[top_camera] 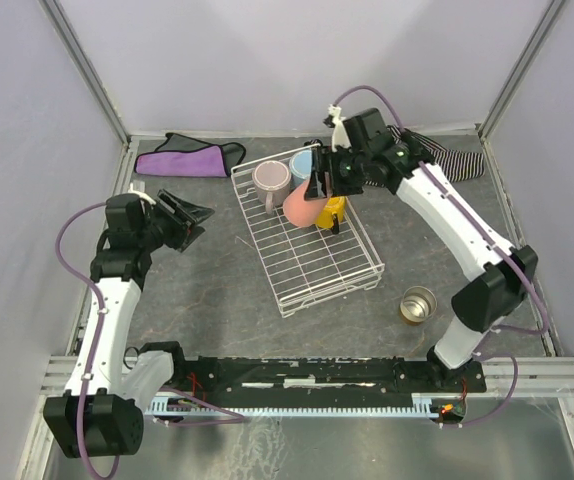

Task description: Load the cups into the dish rack

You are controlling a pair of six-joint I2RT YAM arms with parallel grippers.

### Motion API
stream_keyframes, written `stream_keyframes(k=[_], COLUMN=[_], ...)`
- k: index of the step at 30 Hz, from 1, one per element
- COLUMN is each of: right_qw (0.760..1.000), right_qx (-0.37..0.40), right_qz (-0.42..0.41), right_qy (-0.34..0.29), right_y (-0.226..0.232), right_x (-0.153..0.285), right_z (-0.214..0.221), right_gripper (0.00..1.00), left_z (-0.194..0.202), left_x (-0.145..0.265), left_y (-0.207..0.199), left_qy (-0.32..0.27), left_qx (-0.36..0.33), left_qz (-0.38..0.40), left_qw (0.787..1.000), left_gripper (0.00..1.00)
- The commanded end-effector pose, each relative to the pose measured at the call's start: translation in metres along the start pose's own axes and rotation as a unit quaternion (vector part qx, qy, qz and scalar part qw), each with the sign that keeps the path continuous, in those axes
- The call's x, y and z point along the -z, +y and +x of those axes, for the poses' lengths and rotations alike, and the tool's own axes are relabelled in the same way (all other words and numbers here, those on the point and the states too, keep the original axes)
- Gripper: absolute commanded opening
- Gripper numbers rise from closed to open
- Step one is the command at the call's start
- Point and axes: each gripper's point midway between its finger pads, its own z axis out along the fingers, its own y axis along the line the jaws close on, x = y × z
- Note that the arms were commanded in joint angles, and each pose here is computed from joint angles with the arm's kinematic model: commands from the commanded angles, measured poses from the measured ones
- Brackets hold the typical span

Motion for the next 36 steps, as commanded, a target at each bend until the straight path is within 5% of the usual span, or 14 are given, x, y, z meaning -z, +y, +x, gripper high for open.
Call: stream_keyframes(k=[1, 36], right_qw=[0.995, 0.976], right_qx=[0.073, 0.151], right_qz=[0.071, 0.145], right_qy=[0.004, 0.064], right_y=[-0.003, -0.012], right_x=[-0.001, -0.091], right_z=[-0.012, -0.01], right_gripper=[0.22, 0.18], left_z=[-0.007, -0.013], left_x=[-0.001, -0.004], left_y=[0.007, 0.013], left_qy=[-0.02, -0.02], left_qx=[-0.037, -0.058], left_qz=[-0.01, -0.033], left_qw=[0.999, 0.998], left_gripper=[0.66, 0.68])
